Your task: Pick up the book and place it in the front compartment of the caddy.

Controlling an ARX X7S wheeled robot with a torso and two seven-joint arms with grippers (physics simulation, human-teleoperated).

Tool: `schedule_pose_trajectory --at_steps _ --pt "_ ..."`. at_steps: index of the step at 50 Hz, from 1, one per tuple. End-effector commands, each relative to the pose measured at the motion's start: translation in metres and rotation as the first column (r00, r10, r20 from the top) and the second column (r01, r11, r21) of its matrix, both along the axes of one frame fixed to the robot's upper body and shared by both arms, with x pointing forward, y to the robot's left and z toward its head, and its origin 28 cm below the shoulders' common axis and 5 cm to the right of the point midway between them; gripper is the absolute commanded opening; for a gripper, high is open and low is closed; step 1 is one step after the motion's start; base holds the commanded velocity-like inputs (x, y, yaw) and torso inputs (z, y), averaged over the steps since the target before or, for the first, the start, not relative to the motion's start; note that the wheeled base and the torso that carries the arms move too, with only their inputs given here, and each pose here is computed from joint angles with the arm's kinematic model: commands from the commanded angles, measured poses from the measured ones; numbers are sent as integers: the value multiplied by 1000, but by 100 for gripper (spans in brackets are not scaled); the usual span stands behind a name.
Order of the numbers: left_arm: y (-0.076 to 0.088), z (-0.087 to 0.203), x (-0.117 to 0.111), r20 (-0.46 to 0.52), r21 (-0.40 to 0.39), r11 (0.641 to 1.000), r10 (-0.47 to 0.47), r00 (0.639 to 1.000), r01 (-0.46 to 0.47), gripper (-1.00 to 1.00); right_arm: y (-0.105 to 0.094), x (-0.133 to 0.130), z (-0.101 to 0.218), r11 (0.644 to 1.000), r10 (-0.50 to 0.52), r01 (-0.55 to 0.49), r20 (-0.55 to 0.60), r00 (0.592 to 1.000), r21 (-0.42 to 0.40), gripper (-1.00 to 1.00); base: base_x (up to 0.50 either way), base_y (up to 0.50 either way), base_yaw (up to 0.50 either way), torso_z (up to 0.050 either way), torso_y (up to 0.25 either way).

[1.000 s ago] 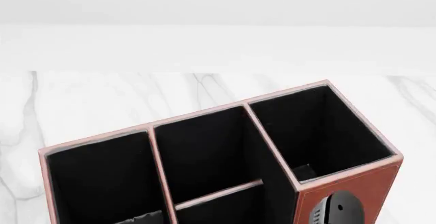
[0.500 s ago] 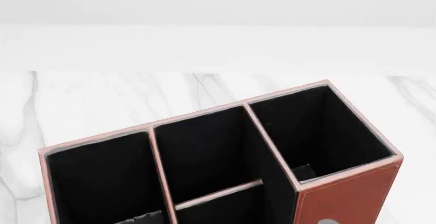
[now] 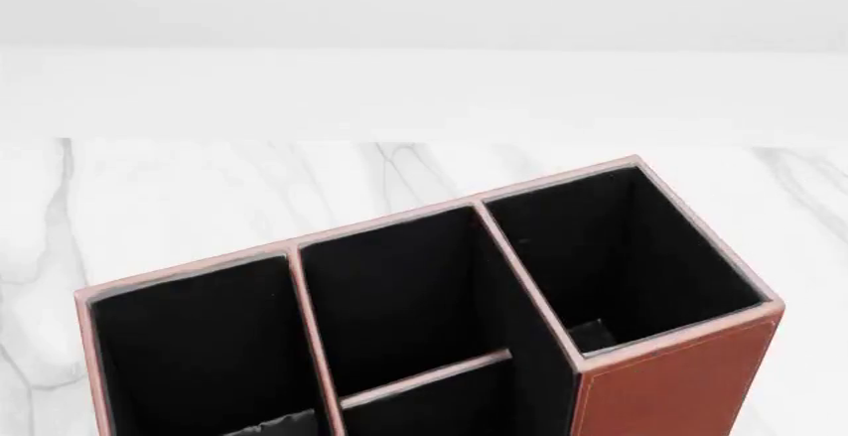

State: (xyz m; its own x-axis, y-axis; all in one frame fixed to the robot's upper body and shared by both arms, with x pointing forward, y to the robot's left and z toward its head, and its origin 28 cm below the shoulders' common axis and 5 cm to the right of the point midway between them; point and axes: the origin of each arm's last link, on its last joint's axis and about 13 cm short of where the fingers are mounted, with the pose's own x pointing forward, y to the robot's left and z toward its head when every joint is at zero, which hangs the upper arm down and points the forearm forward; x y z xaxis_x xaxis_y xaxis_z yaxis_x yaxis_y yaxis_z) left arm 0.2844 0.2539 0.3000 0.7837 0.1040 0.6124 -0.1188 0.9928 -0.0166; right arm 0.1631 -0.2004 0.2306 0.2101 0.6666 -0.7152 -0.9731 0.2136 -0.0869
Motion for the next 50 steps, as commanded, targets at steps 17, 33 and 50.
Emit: schedule_pose_trajectory --at_steps 17,33,50 --pt "1 -1 1 -3 1 1000 4 1000 -4 100 0 6 -22 999 -13 11 -61 998 -40 100 0 0 0 0 0" --pt "3 -2 1 -7 -2 1000 6 1000 -6 100 3 22 -33 998 -22 17 -90 996 -58 100 0 0 0 0 0" --pt "3 -4 1 -10 -4 1000 8 1000 -8 100 9 29 -44 997 -6 -2 -113 994 -75 100 0 0 0 0 0"
